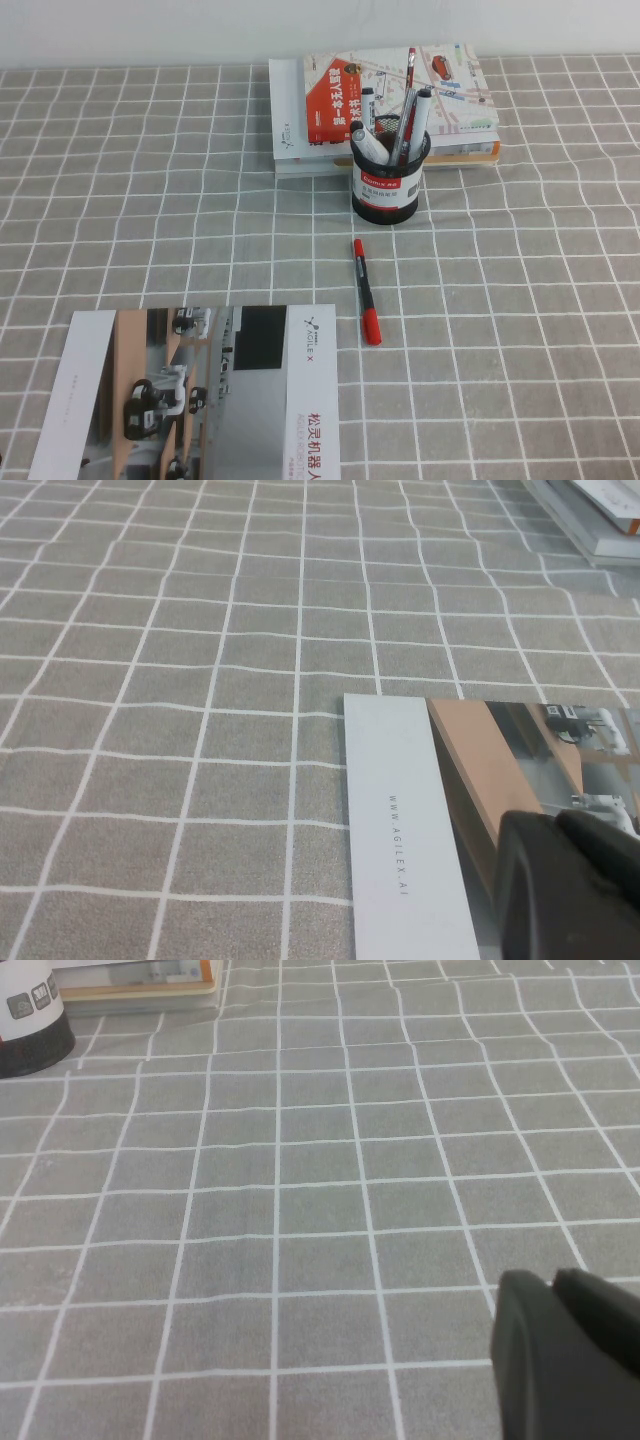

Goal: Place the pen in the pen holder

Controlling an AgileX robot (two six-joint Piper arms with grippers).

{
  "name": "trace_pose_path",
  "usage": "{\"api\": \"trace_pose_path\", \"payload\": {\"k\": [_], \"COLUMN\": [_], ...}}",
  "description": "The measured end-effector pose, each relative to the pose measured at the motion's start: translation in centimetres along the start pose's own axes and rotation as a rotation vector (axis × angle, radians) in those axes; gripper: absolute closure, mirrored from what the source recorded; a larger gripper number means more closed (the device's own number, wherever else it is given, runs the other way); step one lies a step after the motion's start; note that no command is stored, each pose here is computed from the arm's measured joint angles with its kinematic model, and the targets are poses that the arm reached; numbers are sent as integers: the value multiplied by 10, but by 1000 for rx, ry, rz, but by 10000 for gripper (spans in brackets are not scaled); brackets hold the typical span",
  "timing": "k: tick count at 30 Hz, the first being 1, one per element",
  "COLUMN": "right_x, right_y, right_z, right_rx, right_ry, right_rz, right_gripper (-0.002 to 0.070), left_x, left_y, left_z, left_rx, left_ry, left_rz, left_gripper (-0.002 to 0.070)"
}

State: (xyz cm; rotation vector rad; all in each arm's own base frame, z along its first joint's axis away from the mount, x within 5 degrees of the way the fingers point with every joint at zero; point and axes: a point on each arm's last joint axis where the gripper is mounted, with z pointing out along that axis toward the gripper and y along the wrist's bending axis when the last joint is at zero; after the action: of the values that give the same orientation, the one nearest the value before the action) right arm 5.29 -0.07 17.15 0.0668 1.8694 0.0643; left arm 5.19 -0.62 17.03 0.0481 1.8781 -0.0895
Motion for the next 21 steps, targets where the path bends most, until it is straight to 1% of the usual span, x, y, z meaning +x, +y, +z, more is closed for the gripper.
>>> {"api": "trace_pose_path", "payload": {"k": [7,9,11,14,15,19,21], "right_x": [0,0,-1,-6,-9,-18,-23], "right_y": [1,2,5,11,14,17,15], "right_z": [0,0,0,-1,-1,-4,-4], "right_rx": [-6,-21,-52,-130,-169,-263,-277], "right_ry": [1,2,-11,-44,-60,-115,-159], "right_rz": [15,55,130,342,460,813,923], "right_gripper": [689,689,689,689,689,689,689], "left_x": [0,0,0,0,0,0,0], "left_y": [0,0,0,0,0,0,0], "left_z": [0,0,0,0,0,0,0], "left_rx": [0,0,0,0,0,0,0], "left_ry": [0,0,0,0,0,0,0], "left_rz": [0,0,0,0,0,0,0], "left_gripper": [678,678,678,678,678,678,678]}}
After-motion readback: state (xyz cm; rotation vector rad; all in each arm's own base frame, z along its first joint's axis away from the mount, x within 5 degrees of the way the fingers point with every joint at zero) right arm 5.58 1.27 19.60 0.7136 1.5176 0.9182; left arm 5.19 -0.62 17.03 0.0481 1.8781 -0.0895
